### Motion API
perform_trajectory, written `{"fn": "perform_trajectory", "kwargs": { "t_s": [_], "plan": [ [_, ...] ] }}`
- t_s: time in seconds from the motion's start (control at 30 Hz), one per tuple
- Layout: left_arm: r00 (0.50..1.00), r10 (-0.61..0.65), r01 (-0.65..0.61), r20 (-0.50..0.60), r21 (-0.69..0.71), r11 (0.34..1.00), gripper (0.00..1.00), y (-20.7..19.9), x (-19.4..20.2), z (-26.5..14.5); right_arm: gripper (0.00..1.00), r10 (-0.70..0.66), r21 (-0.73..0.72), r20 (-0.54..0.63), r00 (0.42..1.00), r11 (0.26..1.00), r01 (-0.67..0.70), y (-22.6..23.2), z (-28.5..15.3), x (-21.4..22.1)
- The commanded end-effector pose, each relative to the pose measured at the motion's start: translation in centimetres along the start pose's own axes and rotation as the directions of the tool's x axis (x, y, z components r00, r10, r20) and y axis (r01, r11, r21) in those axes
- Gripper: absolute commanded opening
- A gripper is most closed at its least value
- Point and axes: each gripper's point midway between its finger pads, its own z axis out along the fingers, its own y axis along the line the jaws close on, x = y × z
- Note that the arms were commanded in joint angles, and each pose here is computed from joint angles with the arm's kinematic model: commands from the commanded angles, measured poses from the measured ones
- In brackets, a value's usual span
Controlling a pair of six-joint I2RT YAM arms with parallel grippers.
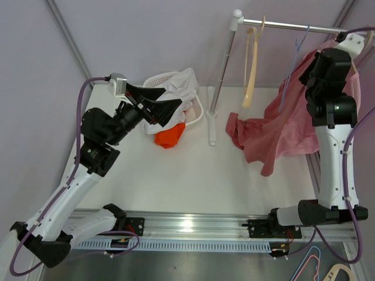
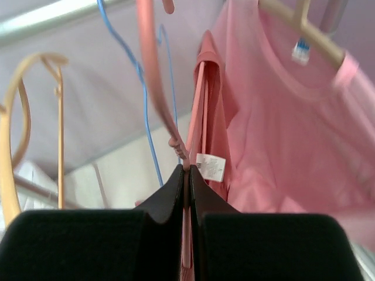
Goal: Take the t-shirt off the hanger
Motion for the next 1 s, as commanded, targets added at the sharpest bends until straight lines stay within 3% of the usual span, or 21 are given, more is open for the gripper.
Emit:
{"fn": "perform_trajectory", "kwargs": {
  "t_s": [0.0, 0.1, 0.13, 0.17, 0.23, 0.3, 0.43, 0.67, 0.97],
  "plan": [
    [0.999, -0.018, 0.014, 0.026, 0.141, 0.990, 0.99, -3.5, -2.1, -0.8, 0.00, 0.071, -0.060, 0.020, 0.997, 0.996, -0.070, 0.0, -3.0, -0.1],
    [0.999, 0.043, -0.037, -0.012, 0.326, 0.945, 0.93, -8.0, -0.9, -1.7, 0.00, 0.103, -0.099, 0.000, 0.995, 0.990, -0.103, -0.2, -5.2, 1.1],
    [0.994, 0.113, -0.111, 0.012, 0.310, 0.944, 0.93, -8.2, -0.7, -1.5, 0.00, 0.122, -0.114, -0.008, 0.993, 0.986, -0.122, 0.0, -5.7, 1.4],
    [0.992, 0.124, -0.113, -0.003, 0.383, 0.917, 0.93, -11.2, 0.6, -2.0, 0.00, 0.122, -0.117, -0.020, 0.992, 0.985, -0.124, -0.2, -5.9, 2.1],
    [0.975, 0.220, -0.216, 0.035, 0.387, 0.896, 0.97, -12.3, 2.4, -2.1, 0.00, 0.142, -0.147, -0.017, 0.990, 0.979, -0.143, -0.2, -7.2, 1.8],
    [0.970, 0.241, -0.209, -0.001, 0.494, 0.844, 0.99, -15.5, 5.7, -2.5, 0.00, 0.149, -0.165, -0.026, 0.988, 0.975, -0.151, -0.1, -7.9, 1.6],
    [0.950, 0.296, -0.208, -0.097, 0.508, 0.836, 1.00, -16.4, 11.2, -0.8, 0.00, 0.170, -0.202, -0.049, 0.984, 0.963, -0.176, 0.2, -9.4, 0.8],
    [0.881, 0.445, -0.316, -0.160, 0.500, 0.806, 0.99, -18.0, 21.6, 2.3, 0.00, 0.187, -0.292, -0.081, 0.979, 0.935, -0.203, 1.5, -11.3, 0.0],
    [0.844, 0.491, -0.380, -0.214, 0.406, 0.831, 1.00, -17.3, 25.8, 7.9, 0.00, 0.183, -0.362, -0.119, 0.976, 0.907, -0.214, 2.9, -12.3, -0.2]
  ]
}}
